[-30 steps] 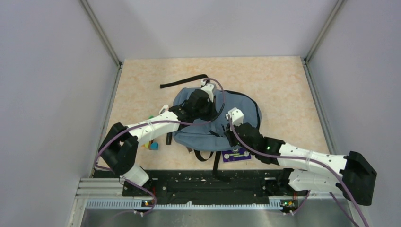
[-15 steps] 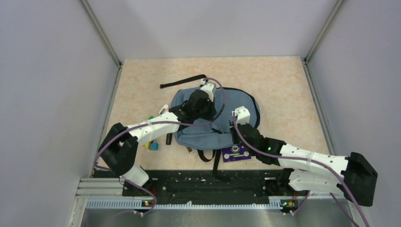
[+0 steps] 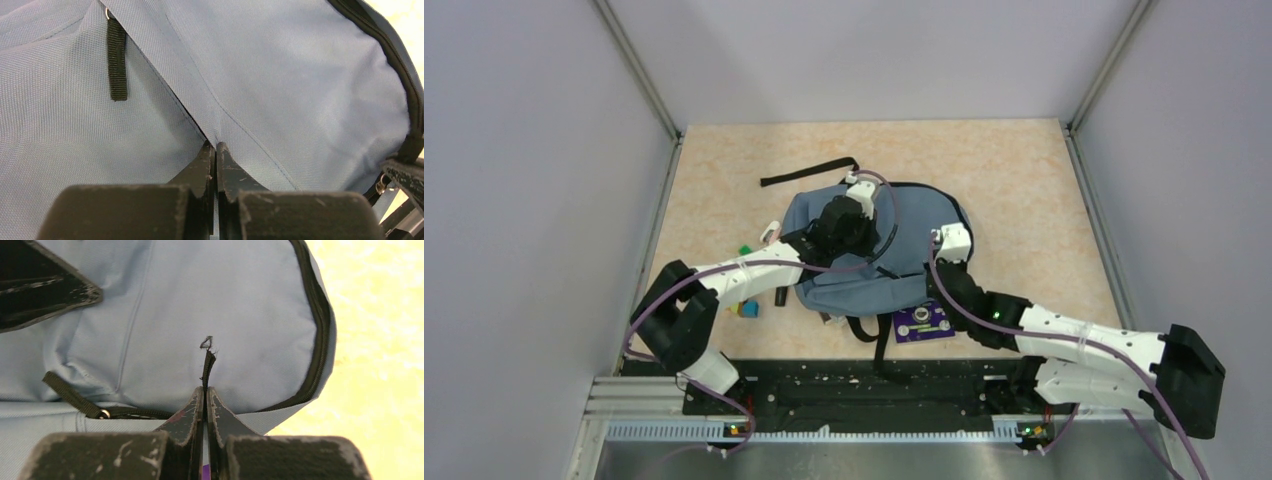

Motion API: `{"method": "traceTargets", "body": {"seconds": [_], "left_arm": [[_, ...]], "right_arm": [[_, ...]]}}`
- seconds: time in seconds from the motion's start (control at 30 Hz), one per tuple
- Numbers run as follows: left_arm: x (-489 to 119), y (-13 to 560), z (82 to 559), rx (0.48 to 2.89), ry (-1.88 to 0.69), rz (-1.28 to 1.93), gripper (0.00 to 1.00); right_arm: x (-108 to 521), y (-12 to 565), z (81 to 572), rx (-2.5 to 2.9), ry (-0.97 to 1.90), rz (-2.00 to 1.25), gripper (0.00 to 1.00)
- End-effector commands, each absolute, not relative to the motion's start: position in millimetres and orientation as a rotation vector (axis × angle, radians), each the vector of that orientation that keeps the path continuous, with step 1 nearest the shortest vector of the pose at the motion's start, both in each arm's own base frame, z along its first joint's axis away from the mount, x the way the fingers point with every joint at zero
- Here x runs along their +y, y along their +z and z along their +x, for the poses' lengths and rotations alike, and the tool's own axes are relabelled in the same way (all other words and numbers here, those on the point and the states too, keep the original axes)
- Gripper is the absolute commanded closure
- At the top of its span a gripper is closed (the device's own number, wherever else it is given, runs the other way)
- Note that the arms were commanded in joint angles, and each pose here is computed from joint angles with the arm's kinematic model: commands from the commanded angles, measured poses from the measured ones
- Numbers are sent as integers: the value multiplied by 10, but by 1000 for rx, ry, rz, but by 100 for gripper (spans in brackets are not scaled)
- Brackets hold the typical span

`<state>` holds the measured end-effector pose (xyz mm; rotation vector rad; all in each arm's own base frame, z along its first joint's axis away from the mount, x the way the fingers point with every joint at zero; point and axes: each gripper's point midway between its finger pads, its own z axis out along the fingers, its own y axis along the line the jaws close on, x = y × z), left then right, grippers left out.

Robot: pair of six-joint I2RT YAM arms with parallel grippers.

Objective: Pack the student bag
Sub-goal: Unzip the student bag at the center of the board.

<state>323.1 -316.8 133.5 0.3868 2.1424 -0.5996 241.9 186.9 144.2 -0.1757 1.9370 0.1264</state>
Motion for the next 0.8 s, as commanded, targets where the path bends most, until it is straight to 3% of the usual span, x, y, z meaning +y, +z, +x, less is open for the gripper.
{"method": "traceTargets", "body": {"seconds": [0.0,0.77], "left_arm": [[-3159,1575,3222,2031,-640,425,100],[-3072,1447,3164,1984,-576,565,100]], "right_arm": [[1671,1567,2511,1900,-7,-57,100],[1421,1587,2791,1937,0,88,100]]}}
